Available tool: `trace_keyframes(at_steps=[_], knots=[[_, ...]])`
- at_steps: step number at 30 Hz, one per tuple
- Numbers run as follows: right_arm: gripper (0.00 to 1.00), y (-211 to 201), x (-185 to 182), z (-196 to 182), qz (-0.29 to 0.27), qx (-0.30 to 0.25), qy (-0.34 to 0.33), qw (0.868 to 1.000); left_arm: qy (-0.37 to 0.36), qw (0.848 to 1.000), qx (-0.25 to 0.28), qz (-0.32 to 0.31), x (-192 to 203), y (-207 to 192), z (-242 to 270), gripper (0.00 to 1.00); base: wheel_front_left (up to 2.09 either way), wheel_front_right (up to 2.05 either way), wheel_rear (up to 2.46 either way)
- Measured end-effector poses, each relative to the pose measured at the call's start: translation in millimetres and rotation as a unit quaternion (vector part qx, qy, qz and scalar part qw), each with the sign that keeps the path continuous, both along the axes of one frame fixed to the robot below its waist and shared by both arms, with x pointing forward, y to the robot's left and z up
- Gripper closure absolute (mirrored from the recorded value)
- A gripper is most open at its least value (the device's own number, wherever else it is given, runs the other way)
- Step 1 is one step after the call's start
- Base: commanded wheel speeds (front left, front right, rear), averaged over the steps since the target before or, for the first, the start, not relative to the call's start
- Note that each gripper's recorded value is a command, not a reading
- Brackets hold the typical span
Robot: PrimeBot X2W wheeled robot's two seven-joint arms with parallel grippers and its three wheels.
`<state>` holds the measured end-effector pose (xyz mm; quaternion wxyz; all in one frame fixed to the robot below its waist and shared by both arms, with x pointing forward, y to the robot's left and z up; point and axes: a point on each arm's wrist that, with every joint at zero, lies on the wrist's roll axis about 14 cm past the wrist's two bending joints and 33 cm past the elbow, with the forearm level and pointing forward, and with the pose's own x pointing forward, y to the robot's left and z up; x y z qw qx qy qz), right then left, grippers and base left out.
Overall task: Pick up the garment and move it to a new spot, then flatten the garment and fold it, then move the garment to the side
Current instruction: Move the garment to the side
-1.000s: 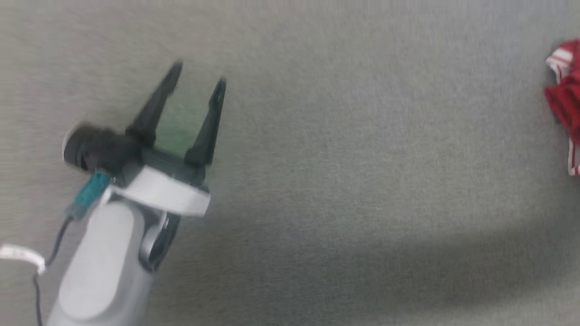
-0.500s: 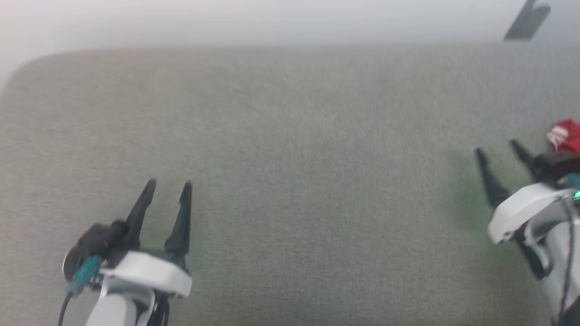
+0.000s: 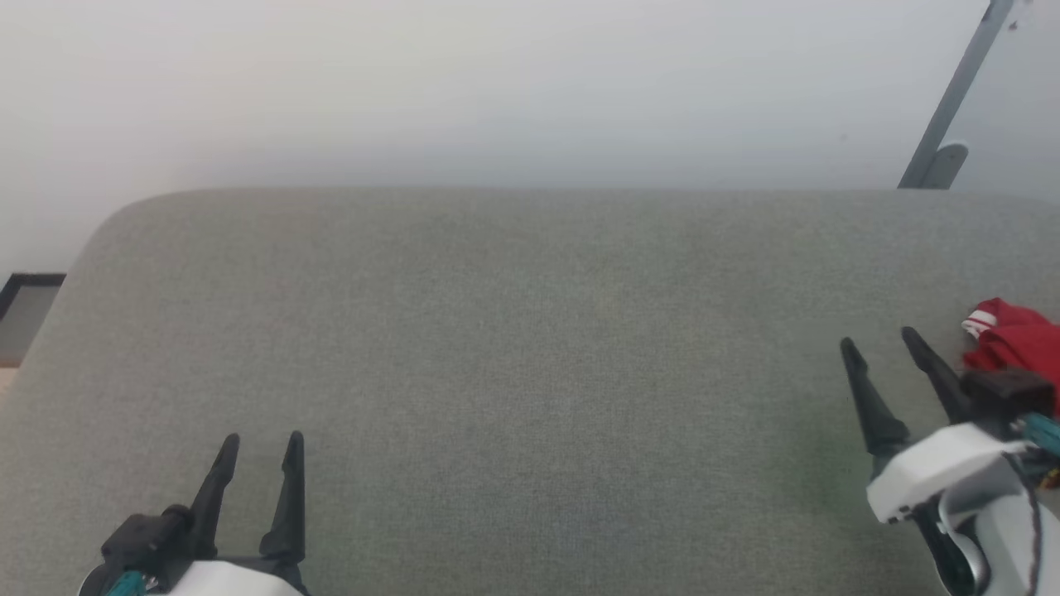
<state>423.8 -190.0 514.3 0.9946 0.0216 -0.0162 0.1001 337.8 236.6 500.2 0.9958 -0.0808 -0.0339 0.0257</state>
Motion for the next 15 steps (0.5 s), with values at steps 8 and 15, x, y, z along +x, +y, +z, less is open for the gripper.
trace_keyframes(at_steps=[8, 15], knots=[[0.0, -21.4, -25.0, 5.2, -0.036, 0.021, -0.018, 0.999, -0.008, 1.0, 0.005, 0.001, -12.5, 0.4, 4.7, 0.0, 0.0, 0.0, 0.0], [0.0, -33.7, -40.4, 7.0, -0.057, 0.029, -0.024, 0.998, -0.003, 1.0, 0.006, 0.005, -25.5, 1.4, 1.5, 0.0, 0.0, 0.0, 0.0]])
